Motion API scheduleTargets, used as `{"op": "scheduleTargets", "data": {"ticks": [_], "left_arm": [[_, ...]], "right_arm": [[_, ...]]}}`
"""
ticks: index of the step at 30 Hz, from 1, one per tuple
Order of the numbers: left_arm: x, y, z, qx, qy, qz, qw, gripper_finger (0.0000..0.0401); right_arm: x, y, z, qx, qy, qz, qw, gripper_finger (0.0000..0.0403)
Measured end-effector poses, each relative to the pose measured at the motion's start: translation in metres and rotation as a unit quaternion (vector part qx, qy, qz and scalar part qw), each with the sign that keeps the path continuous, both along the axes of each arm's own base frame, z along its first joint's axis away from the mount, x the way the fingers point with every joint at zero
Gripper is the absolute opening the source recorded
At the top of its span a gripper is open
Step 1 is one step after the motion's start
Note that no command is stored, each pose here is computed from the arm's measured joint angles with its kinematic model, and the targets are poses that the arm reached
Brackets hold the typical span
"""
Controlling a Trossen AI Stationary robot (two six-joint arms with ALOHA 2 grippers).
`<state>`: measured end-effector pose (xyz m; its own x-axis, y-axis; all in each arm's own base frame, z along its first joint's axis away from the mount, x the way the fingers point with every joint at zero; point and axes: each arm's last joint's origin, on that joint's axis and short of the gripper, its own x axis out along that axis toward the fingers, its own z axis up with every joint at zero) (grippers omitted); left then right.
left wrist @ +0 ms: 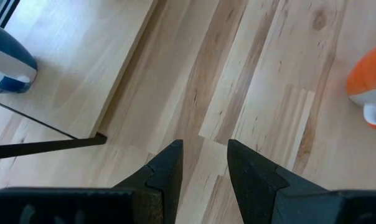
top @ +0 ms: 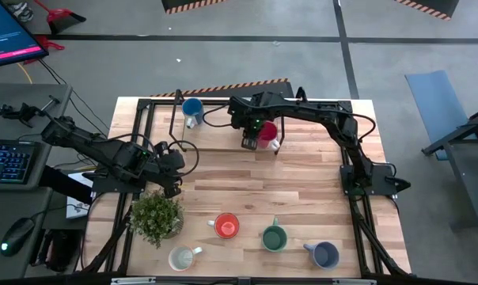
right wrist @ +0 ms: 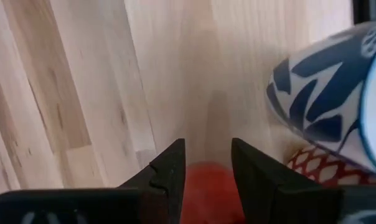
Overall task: Place coffee mugs
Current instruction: Put the orange mug on the shelf
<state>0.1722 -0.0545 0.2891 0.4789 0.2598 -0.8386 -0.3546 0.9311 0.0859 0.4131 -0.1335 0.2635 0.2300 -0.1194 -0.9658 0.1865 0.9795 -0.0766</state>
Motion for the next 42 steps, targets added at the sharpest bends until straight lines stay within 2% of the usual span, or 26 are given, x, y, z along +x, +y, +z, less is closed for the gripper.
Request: {"op": "scheduleTargets", "data": {"ticks": [5, 8, 11, 14, 17, 19, 22, 25, 27, 31, 33, 36, 38, 40, 42], "left_arm": [[0.0, 0.0, 0.0, 0.004, 0.002, -0.007, 1.0, 0.0115], [0.0, 0.0, 0.0, 0.006, 0.004, -0.011, 1.0, 0.0115], [0.0, 0.0, 0.0, 0.006, 0.004, -0.01, 1.0, 0.0115], [0.0, 0.0, 0.0, 0.002, 0.001, -0.003, 1.0, 0.0115], [0.0, 0.0, 0.0, 0.001, 0.001, 0.0, 1.0, 0.0115], [0.0, 0.0, 0.0, 0.0, 0.001, 0.0, 1.0, 0.0115], [0.001, 0.0, 0.0, -0.001, -0.007, 0.001, 1.0, 0.0115], [0.01, -0.003, 0.003, -0.004, -0.051, 0.006, 0.999, 0.0115], [0.021, -0.007, 0.007, -0.008, -0.103, 0.003, 0.995, 0.0115], [0.054, -0.017, 0.017, -0.019, -0.211, -0.043, 0.976, 0.0115], [0.068, -0.021, 0.016, -0.011, -0.232, -0.063, 0.971, 0.0115], [0.095, -0.027, 0.008, -0.015, -0.212, -0.081, 0.974, 0.0115], [0.109, -0.029, -0.001, -0.027, -0.156, -0.097, 0.983, 0.0115], [0.128, -0.036, -0.001, -0.035, -0.129, -0.106, 0.985, 0.0115], [0.138, -0.041, -0.002, -0.024, -0.066, -0.111, 0.991, 0.0115]], "right_arm": [[0.008, -0.001, 0.003, -0.005, -0.044, 0.005, 0.999, 0.0108], [0.012, 0.0, 0.006, 0.028, -0.074, 0.015, 0.997, 0.0108], [0.013, 0.006, 0.016, 0.094, -0.099, 0.031, 0.99, 0.0108], [0.006, 0.019, 0.028, 0.189, -0.083, 0.055, 0.977, 0.0108], [-0.01, 0.035, 0.039, 0.284, -0.023, 0.063, 0.956, 0.0108], [-0.019, 0.048, 0.043, 0.321, 0.023, 0.077, 0.944, 0.0108], [-0.023, 0.07, 0.047, 0.32, 0.021, 0.106, 0.941, 0.0108], [-0.035, 0.094, 0.053, 0.309, 0.029, 0.15, 0.939, 0.0108], [-0.049, 0.11, 0.052, 0.297, 0.06, 0.162, 0.939, 0.0108], [-0.086, 0.134, 0.049, 0.253, 0.106, 0.166, 0.947, 0.0108], [-0.109, 0.143, 0.045, 0.231, 0.133, 0.15, 0.952, 0.0108], [-0.143, 0.153, 0.036, 0.203, 0.153, 0.107, 0.961, 0.0108], [-0.162, 0.159, 0.031, 0.199, 0.136, 0.078, 0.967, 0.0108], [-0.179, 0.165, 0.025, 0.201, 0.12, 0.054, 0.971, 0.0108], [-0.191, 0.17, 0.02, 0.209, 0.092, 0.033, 0.973, 0.0108]]}}
